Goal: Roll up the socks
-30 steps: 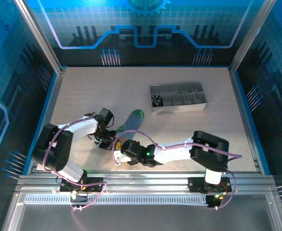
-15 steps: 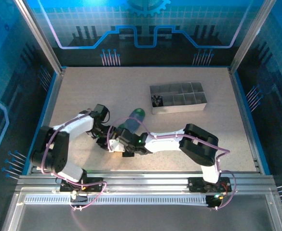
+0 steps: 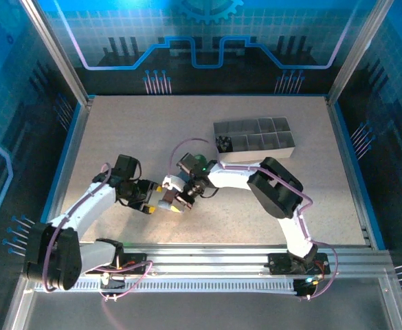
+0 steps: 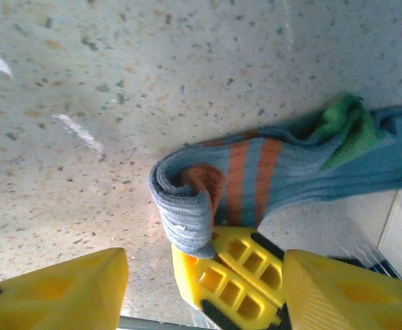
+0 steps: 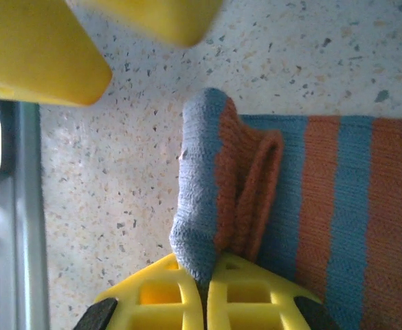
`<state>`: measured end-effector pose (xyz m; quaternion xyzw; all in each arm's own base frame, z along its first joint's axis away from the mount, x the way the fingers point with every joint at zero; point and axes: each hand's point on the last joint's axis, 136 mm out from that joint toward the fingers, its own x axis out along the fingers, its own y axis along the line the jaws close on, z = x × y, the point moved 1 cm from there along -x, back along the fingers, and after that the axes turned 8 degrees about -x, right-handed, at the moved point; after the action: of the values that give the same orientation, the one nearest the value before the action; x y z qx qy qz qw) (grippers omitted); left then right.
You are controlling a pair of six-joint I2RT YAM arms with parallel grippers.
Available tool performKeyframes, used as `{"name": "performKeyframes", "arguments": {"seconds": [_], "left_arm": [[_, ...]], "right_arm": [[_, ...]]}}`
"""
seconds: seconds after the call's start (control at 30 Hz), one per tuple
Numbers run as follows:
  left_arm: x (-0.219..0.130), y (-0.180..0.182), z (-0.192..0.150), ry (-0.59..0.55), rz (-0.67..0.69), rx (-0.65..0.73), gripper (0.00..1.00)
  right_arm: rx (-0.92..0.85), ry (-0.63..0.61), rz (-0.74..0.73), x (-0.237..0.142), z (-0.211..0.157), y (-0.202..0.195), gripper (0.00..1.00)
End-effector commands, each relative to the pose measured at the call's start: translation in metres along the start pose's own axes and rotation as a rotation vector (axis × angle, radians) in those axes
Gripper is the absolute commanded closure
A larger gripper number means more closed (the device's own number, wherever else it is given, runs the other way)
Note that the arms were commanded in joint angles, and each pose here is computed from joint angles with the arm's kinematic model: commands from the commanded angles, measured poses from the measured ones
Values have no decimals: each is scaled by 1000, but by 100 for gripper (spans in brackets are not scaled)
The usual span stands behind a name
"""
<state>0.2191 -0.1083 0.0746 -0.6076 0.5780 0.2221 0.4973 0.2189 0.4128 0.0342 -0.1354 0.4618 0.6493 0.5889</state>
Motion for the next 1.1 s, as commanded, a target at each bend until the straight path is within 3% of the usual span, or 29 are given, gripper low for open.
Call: {"name": "performKeyframes", "arguments": {"seconds": [0.0, 0.63, 0.73, 0.83, 0.87, 0.93, 1.07], "left_arm": [[6, -1, -11, 49, -48, 94, 44], [61, 6, -2, -8, 15, 114, 55], [68, 9, 3, -45, 66, 127, 65], [68, 31, 10, -84, 198, 76, 91], [66, 43, 12, -97, 264, 46, 100], [61, 58, 13, -107, 339, 17, 100], [48, 69, 10, -115, 403, -16, 100]], "right_arm": [[257, 135, 103, 14, -49, -5, 100], [530, 75, 249, 14, -54, -29, 100], [527, 61, 265, 13, -51, -27, 100], [485, 45, 241, 8, -45, -27, 100], [442, 30, 217, 4, -40, -26, 92], [321, -19, 135, -9, -29, -22, 73], [-21, -154, -202, -55, -1, -11, 48]]}}
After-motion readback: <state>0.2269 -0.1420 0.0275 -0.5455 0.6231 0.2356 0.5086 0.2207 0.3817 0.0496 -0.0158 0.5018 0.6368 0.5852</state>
